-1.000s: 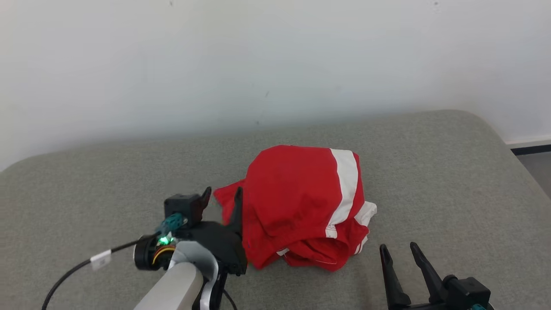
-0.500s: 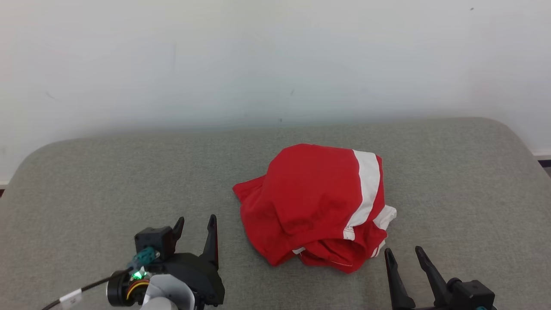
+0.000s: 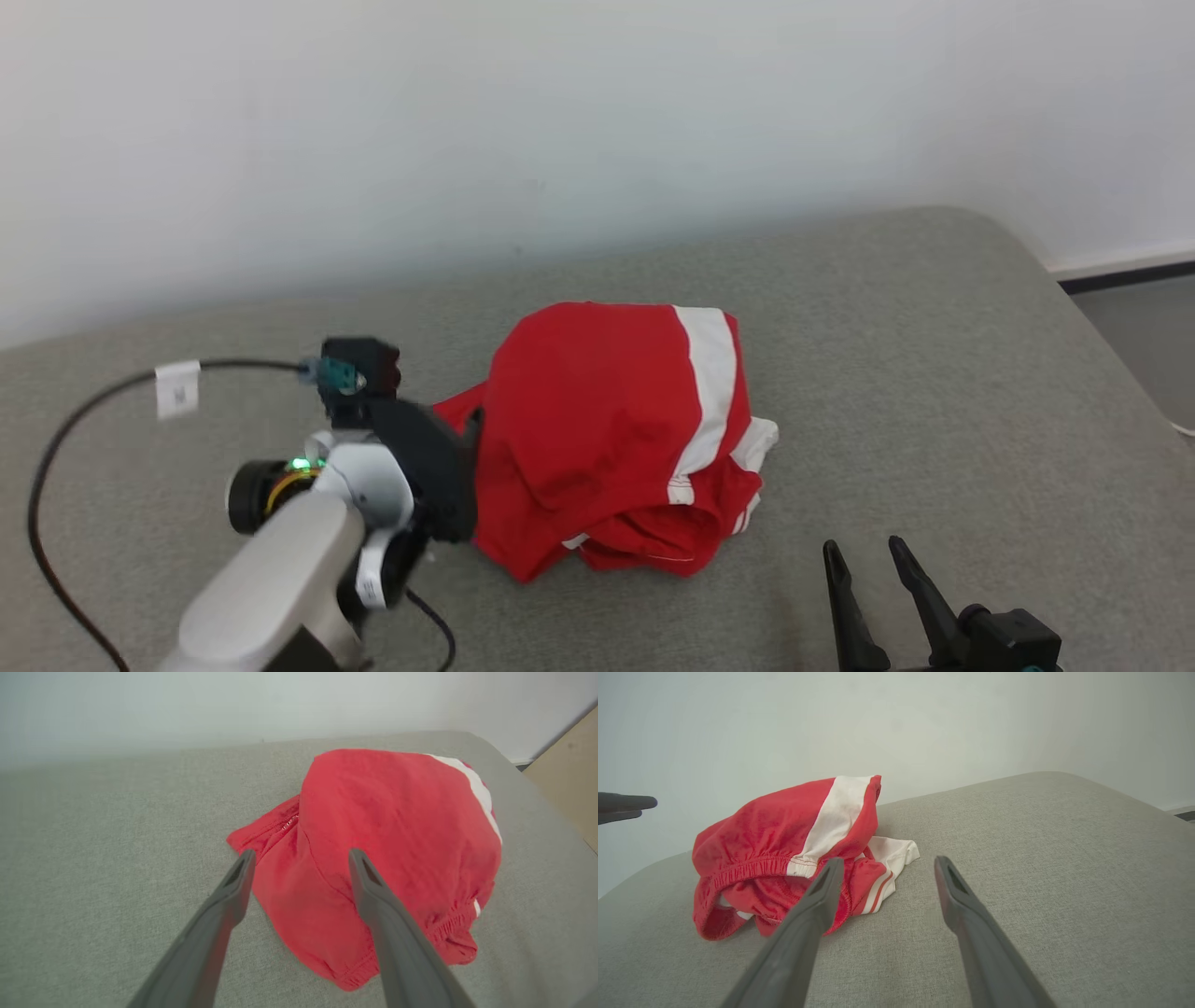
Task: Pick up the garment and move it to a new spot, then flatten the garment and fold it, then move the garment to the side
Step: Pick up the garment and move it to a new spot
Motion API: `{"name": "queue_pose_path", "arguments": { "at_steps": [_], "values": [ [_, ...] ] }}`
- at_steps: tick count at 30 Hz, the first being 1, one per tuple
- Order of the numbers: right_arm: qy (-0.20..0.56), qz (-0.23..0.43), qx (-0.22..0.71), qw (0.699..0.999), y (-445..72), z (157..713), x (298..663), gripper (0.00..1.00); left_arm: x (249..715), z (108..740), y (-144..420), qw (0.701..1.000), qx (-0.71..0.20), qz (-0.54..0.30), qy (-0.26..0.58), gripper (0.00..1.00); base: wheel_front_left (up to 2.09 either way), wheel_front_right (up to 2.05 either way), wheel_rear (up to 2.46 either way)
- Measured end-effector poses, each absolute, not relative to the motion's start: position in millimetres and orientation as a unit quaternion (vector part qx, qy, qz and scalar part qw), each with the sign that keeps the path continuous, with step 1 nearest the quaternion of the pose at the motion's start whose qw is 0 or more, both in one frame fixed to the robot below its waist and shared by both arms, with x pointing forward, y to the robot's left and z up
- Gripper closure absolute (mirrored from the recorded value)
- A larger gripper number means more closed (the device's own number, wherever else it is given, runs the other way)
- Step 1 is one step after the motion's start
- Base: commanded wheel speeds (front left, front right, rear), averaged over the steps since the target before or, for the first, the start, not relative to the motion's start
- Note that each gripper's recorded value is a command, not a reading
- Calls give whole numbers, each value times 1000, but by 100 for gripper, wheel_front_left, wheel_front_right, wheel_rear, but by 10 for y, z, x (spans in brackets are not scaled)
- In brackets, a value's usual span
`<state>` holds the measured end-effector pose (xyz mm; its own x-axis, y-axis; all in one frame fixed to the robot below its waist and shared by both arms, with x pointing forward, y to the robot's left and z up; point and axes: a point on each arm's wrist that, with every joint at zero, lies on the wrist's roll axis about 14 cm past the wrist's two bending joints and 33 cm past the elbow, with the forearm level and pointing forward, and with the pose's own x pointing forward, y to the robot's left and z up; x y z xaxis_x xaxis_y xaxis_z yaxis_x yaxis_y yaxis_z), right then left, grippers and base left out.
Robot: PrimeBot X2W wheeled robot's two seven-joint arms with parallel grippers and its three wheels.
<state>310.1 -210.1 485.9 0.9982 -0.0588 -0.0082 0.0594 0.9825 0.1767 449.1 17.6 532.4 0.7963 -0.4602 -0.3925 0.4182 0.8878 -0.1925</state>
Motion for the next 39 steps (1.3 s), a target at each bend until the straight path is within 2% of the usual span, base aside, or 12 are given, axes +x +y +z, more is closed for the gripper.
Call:
{"name": "queue_pose_path", "arguments": {
  "at_steps": [11, 22, 23, 24, 25, 26, 27, 28, 32, 39],
  "values": [
    [5, -77, 93, 993, -2348, 4810, 3022, 0, 4931, 5111, -35, 913, 9, -232, 336, 0, 0, 0, 0],
    [21, -119, 95, 988, -2550, 4703, 2944, 0, 5052, 4674, -193, 870, 6, -240, 431, 0, 0, 0, 0],
    [24, -120, 95, 988, -2552, 4687, 2941, 0, 5052, 4657, -222, 868, 4, -244, 433, 15, 0, 0, 0],
    [27, -120, 95, 988, -2552, 4671, 2939, 0, 5050, 4643, -239, 866, 5, -248, 434, 41, 0, 0, 0],
    [27, -120, 95, 988, -2552, 4671, 2939, 0, 5050, 4643, -239, 866, 5, -248, 434, 41, 0, 0, 0],
    [29, -119, 95, 988, -2542, 4658, 2941, 0, 5038, 4633, -251, 863, 4, -252, 438, 68, 0, 0, 0],
    [30, -117, 95, 988, -2528, 4653, 2947, 0, 5020, 4638, -271, 860, -3, -257, 440, 78, 0, 0, 0],
    [30, -114, 96, 988, -2514, 4656, 2953, 0, 4998, 4643, -285, 858, -9, -261, 443, 98, 0, 0, 0],
    [24, -104, 96, 990, -2464, 4687, 2985, 0, 4861, 4641, -352, 847, -25, -281, 450, 100, 0, 0, 0],
    [22, -85, 92, 992, -2372, 4721, 3048, 0, 4948, 4843, -280, 875, -44, -274, 397, 100, 0, 0, 0]
  ]
}}
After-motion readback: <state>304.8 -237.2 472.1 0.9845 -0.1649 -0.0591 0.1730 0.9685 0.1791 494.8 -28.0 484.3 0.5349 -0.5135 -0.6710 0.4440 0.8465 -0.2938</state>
